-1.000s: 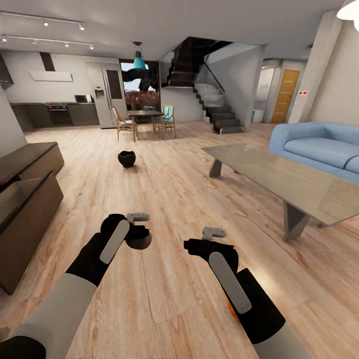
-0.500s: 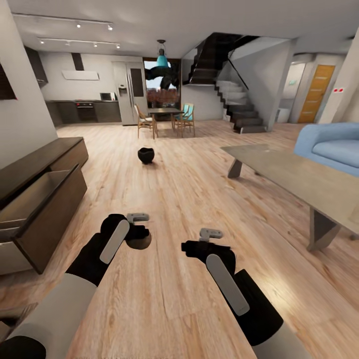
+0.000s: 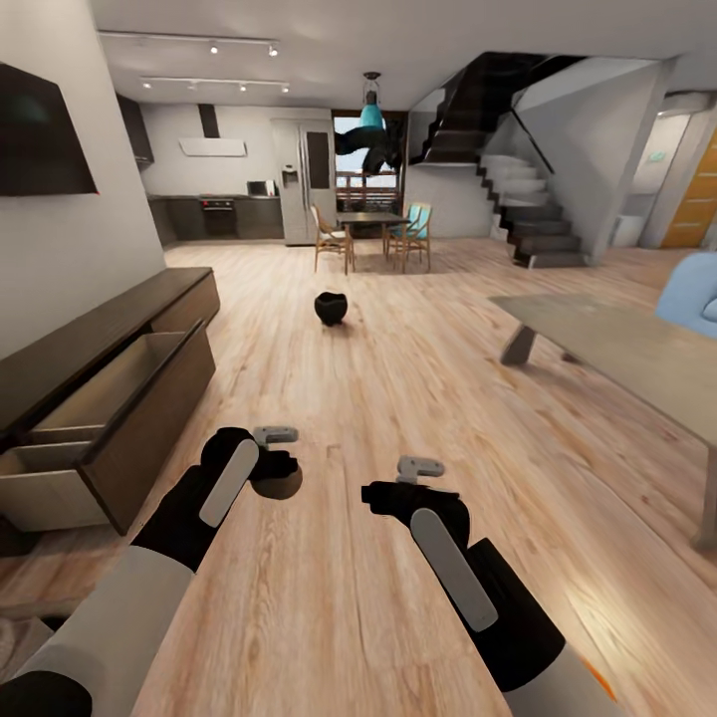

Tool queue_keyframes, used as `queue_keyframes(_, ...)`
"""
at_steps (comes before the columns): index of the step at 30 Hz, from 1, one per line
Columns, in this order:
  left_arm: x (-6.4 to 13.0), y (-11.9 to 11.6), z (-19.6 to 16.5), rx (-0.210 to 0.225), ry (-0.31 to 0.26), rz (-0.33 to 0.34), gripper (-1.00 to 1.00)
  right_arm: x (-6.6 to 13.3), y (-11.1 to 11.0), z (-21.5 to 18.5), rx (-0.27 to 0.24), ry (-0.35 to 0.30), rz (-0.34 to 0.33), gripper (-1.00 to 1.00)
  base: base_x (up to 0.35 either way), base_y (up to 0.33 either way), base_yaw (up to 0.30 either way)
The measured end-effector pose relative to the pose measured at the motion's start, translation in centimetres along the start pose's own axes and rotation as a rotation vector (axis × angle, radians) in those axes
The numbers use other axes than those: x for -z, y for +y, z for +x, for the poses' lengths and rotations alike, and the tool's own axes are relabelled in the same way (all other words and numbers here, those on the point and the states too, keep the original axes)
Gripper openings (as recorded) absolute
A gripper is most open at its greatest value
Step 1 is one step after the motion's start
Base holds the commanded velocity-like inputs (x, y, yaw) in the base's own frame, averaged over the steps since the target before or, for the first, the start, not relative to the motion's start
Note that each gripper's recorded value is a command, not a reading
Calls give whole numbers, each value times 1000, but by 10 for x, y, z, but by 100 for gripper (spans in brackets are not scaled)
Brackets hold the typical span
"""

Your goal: Place each of the two pumpkins and all three candles from the living room inside a cabinet in the living room (use any cabinet), then make sure every cabinet is closed, and position the cauldron so it is next to a table in the living room.

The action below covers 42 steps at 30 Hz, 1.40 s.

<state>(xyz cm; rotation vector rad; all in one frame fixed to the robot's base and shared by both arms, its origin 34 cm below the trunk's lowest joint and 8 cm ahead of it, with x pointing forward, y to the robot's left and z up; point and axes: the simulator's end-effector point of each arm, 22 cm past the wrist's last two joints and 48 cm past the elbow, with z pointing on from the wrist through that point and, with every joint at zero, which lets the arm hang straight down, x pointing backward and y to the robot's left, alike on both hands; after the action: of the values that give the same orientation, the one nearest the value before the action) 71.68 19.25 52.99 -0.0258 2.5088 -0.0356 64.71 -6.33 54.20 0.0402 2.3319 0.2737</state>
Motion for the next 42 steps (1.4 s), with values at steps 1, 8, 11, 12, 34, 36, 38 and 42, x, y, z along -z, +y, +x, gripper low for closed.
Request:
queue_keyframes(1,0,0,0,1,1,1,-100,0,0,0,0,1,0,100,262,196,72)
queue_keyframes(8,-1,0,1,0,2,0,-100,0,0,0,-1,0,0,100,271,198,108)
queue_keyframes(11,-1,0,1,1,2,-1,-100,0,0,0,-1,0,0,100,313,111,239)
queue_keyframes(12,-1,0,1,0,2,-2,-100,-1,0,1,-1,1,0,100,320,93,230)
queue_keyframes(34,-9,2,7,-3,18,-11,-100,-7,-3,7,-4,17,2,100,309,-41,56)
queue_keyframes(36,-10,2,7,-3,18,-11,-100,-7,-3,7,-3,17,2,100,329,-2,0)
queue_keyframes(38,-10,2,7,-3,19,-10,-100,-8,-3,7,-4,17,3,100,330,-1,0)
queue_keyframes(42,-12,2,9,-3,24,-11,-100,-10,-4,8,-9,21,4,100,331,0,0)
